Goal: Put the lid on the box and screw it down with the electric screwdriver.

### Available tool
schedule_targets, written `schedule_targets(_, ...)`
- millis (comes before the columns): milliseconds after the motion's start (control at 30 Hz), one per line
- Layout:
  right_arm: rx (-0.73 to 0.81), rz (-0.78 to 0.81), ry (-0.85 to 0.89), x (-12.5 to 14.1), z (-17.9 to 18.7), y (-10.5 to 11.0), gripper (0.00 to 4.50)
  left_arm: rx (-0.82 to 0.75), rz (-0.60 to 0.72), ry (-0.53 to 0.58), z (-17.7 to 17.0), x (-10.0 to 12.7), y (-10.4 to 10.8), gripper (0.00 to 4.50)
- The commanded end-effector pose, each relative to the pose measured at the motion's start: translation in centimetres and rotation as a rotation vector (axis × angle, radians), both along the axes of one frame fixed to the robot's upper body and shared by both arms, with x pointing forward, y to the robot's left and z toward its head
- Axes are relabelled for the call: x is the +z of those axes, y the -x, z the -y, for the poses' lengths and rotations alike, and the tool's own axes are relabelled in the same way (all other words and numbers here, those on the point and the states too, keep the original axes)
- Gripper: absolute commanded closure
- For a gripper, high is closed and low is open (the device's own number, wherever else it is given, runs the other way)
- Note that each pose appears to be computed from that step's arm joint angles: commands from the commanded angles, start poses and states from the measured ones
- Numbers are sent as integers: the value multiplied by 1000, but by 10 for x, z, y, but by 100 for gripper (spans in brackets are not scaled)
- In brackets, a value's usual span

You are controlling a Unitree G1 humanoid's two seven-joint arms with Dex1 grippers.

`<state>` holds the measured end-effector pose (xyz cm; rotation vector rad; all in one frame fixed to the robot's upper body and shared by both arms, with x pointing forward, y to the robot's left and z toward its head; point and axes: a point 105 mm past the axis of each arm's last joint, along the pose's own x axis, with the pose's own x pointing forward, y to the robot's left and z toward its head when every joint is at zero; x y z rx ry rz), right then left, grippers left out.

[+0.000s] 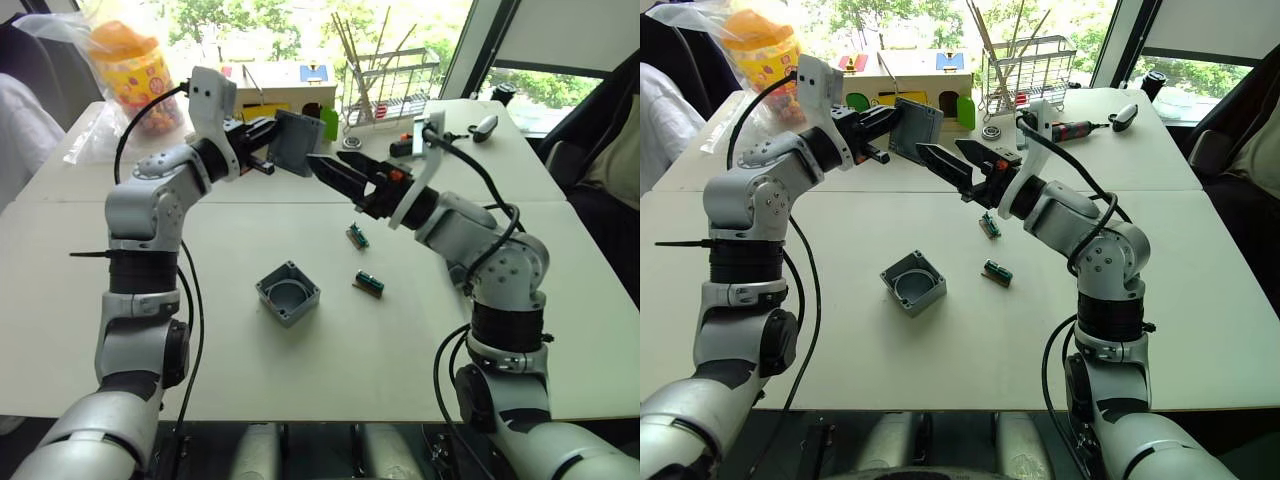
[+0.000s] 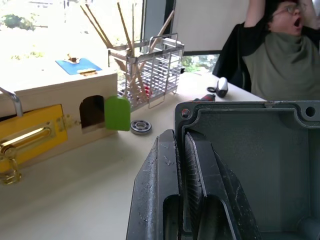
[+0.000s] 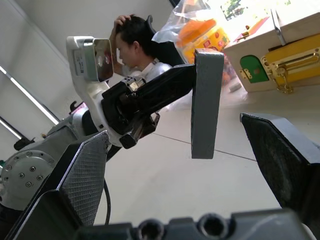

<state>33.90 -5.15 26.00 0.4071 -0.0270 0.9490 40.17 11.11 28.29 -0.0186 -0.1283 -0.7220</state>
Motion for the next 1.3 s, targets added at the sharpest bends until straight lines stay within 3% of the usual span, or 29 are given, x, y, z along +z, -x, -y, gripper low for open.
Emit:
schedule_targets(33,-5,37,-16,11,2,1,0,-61,69,11,10,17,13,446)
schedule_targets(267,-31,21,-38,9,6,-6,0,-98,52,-9,14,9,18,446)
schedule_targets(467,-40,17,-53,10,8,-8,237,-101,46,-1,14,9,18,450)
schedule_targets(600,-44,15,-47,8,8,-8,429,-106,44,5,14,9,19,450)
schedule_targets(1100,-50,12,-40,4,3,-9,435,-130,42,17,14,12,23,450)
schedule_targets(1133,-51,12,-40,4,3,-9,435,-131,39,15,13,11,24,377)
schedule_targets(1200,-51,16,-44,5,3,-9,435,-153,37,15,13,11,26,303)
schedule_targets(1300,-55,23,-44,6,3,-9,435,-170,36,23,8,13,31,148)
